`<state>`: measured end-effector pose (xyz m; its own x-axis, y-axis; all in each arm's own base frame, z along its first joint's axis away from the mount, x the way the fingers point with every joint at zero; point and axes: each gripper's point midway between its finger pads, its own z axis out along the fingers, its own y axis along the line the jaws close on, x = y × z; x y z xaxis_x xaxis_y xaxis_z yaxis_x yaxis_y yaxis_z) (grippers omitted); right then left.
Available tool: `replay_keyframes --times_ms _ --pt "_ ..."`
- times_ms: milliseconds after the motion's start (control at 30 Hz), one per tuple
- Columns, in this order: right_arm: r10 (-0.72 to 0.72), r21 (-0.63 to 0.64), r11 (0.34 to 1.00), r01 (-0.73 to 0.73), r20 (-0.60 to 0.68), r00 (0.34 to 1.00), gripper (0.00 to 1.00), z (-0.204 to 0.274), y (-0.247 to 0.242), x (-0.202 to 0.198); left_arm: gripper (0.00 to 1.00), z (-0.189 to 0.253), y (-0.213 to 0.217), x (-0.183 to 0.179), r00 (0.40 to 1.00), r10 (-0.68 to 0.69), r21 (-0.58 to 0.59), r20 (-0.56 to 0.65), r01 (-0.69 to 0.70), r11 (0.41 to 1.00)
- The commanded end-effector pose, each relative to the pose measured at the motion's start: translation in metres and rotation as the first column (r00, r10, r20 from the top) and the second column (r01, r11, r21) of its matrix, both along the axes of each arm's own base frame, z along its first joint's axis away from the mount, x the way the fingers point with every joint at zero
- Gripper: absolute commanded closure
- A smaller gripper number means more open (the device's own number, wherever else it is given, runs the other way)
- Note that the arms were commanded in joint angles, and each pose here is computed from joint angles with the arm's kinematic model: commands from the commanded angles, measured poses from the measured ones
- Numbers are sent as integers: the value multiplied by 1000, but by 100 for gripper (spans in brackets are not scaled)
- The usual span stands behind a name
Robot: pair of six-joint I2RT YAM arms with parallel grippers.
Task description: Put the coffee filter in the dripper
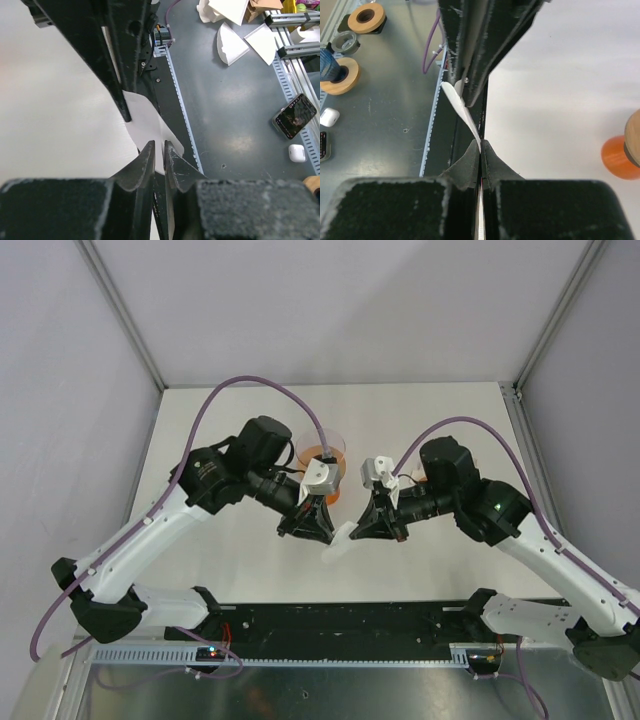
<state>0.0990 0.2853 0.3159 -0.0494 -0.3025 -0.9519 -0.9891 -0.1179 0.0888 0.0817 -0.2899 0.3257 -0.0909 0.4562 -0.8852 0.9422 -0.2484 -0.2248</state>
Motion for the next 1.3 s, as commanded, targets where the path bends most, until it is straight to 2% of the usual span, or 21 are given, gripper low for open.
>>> replay_keyframes --times_ms 0,133,333,500,767,900,933,1067,1133,1267 --pt "-44 46 998 44 11 999 100 17 0 10 84 12 3 -11 1000 -22 -43 -12 22 999" --pt "-44 61 997 43 9 999 100 21 1 12 93 10 0 -5 1000 3 -25 -10 -3 1000" --pt "-21 51 998 22 -13 1000 100 17 3 10 99 10 -4 7 998 60 -11 7 -60 998" --pt "-19 46 999 19 -15 1000 100 15 4 11 100 4 -5 17 993 114 15 19 -115 993" --pt "-59 37 998 59 -13 998 98 13 2 20 100 6 -5 23 989 148 15 24 -148 989" --pt "-64 44 997 64 -13 998 100 15 0 20 100 6 -4 23 990 140 8 10 -140 990" --pt "-66 45 997 66 -17 998 100 15 0 20 98 6 -3 21 991 130 4 3 -130 991" --pt "-147 37 988 149 -36 988 100 17 -1 32 78 8 -3 19 992 125 0 -5 -125 992" --pt "-211 32 977 213 -61 976 100 18 -1 41 76 8 -3 26 985 170 13 12 -170 985" --pt "-290 25 955 295 -126 949 100 21 0 49 78 2 -2 54 950 306 43 68 -309 950"
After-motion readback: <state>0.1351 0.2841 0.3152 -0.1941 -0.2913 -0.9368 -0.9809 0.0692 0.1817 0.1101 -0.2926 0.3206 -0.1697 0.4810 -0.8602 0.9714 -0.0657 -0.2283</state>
